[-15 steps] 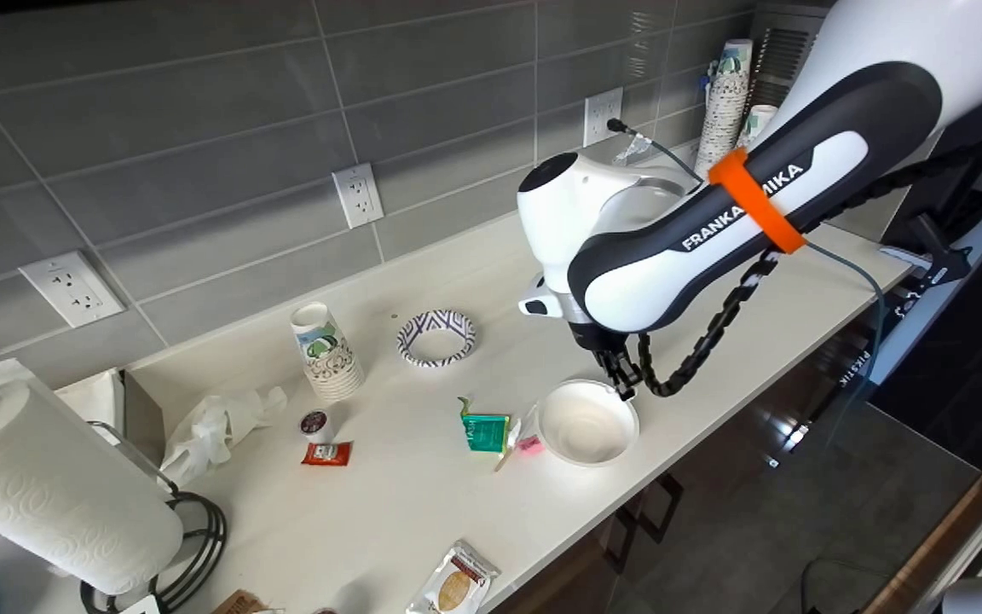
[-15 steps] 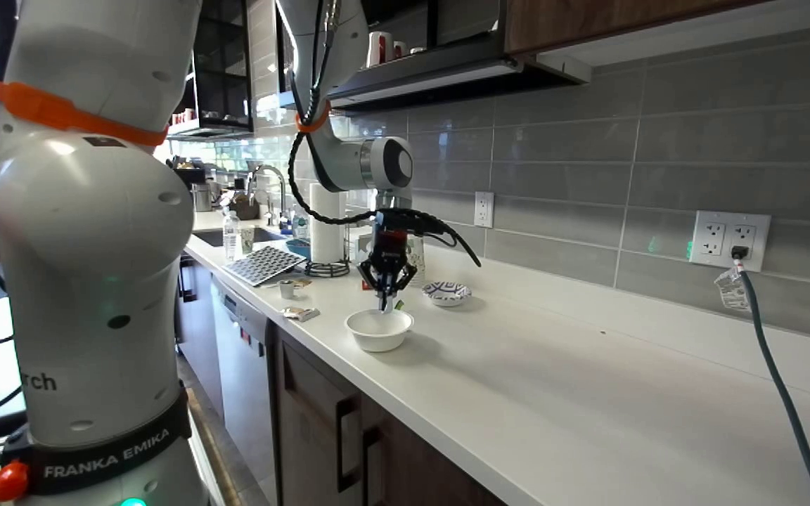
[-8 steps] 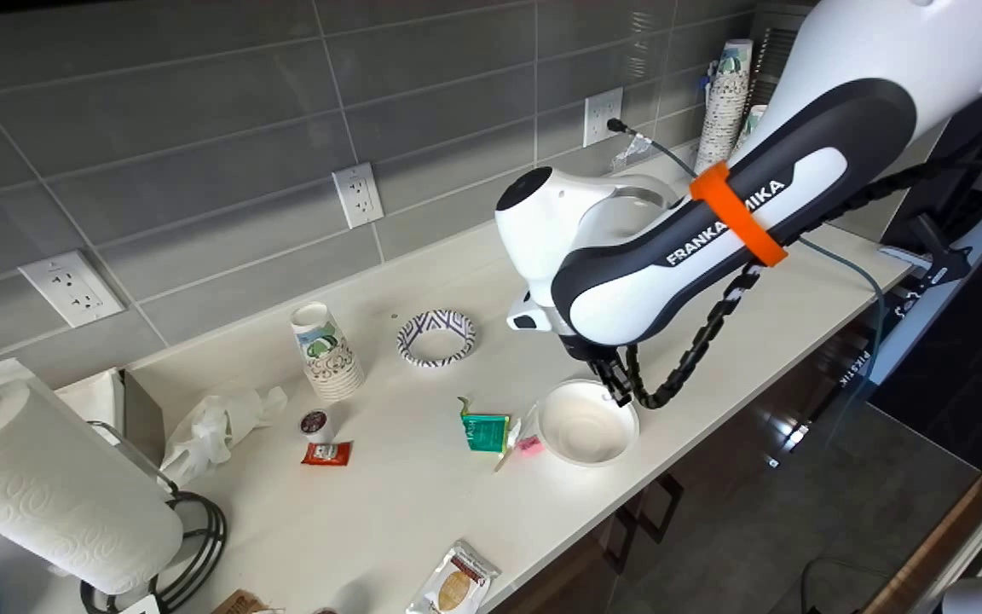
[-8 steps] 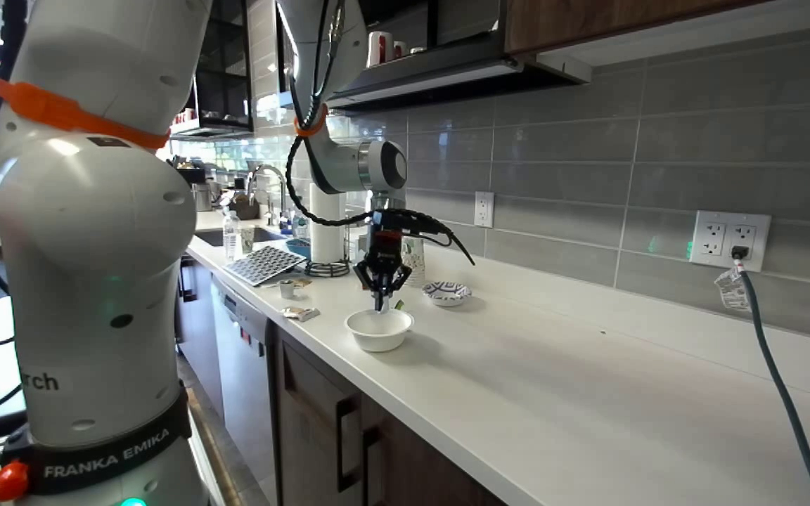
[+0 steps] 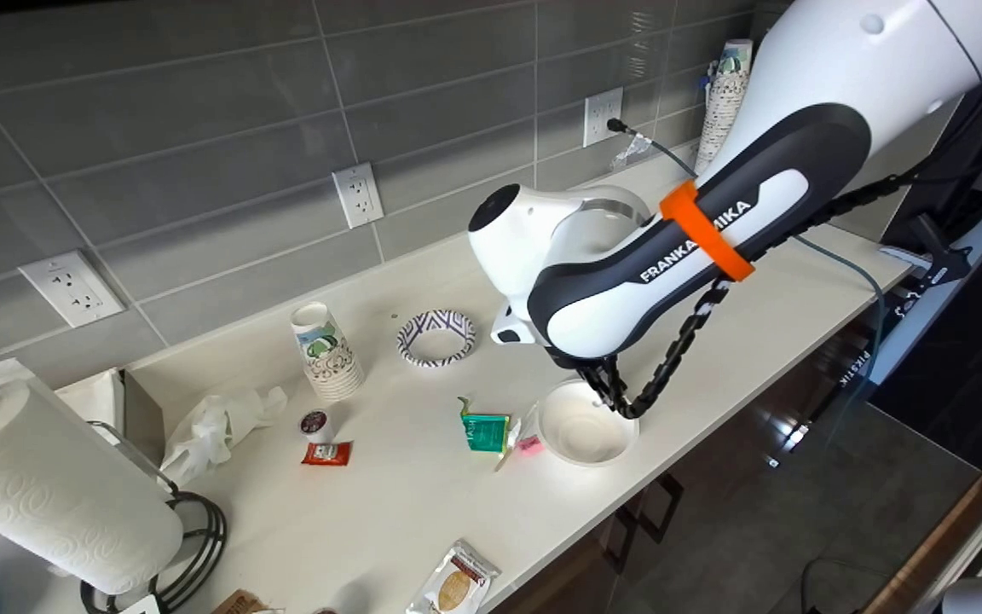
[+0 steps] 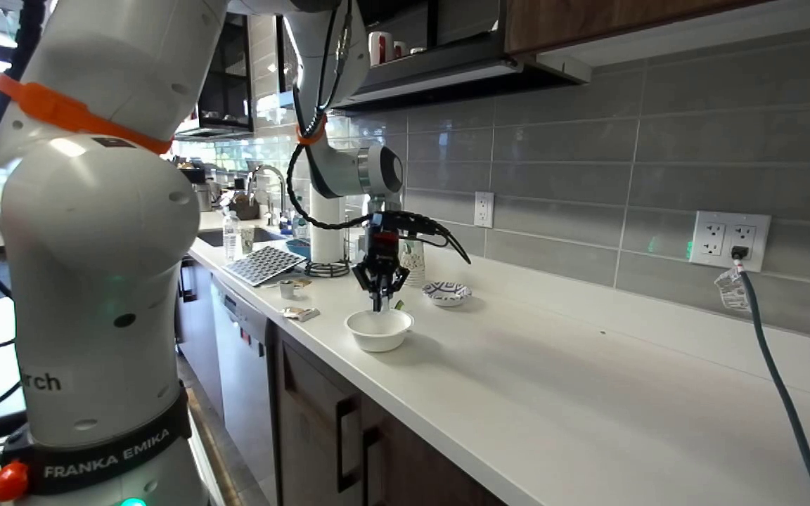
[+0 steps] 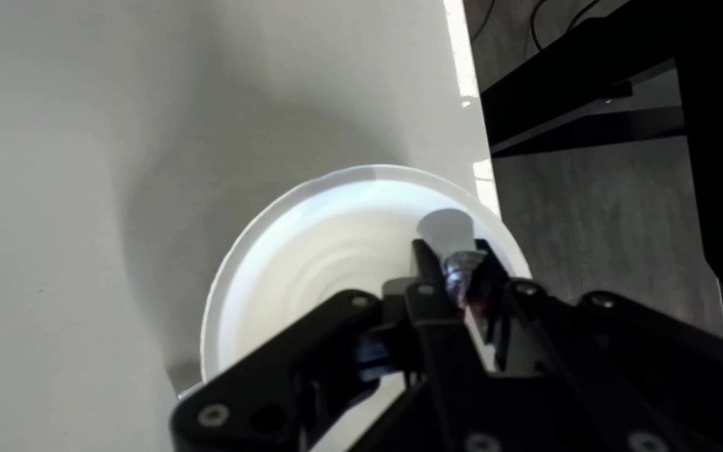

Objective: Pour the contents in the coffee pod on the right into the white bowl.

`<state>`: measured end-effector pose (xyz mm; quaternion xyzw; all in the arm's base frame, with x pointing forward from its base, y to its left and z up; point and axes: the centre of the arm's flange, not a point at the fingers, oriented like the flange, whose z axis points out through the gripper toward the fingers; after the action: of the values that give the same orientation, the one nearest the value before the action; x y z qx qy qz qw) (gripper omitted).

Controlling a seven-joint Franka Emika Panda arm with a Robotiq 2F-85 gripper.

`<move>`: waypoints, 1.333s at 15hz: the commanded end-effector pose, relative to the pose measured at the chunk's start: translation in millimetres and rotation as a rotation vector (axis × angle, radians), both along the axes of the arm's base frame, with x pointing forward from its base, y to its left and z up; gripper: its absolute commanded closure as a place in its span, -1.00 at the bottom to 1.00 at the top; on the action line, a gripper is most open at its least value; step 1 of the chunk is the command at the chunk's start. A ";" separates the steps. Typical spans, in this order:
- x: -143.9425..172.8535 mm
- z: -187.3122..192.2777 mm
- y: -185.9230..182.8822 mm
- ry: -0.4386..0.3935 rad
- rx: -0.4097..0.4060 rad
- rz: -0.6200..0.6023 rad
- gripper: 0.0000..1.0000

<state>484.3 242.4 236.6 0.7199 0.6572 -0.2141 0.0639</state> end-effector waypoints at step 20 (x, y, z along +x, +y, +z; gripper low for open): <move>20.5 -37.6 83.1 0.065 -0.273 0.224 0.66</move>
<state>494.9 309.9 207.8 0.6339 0.7006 -0.2965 0.1392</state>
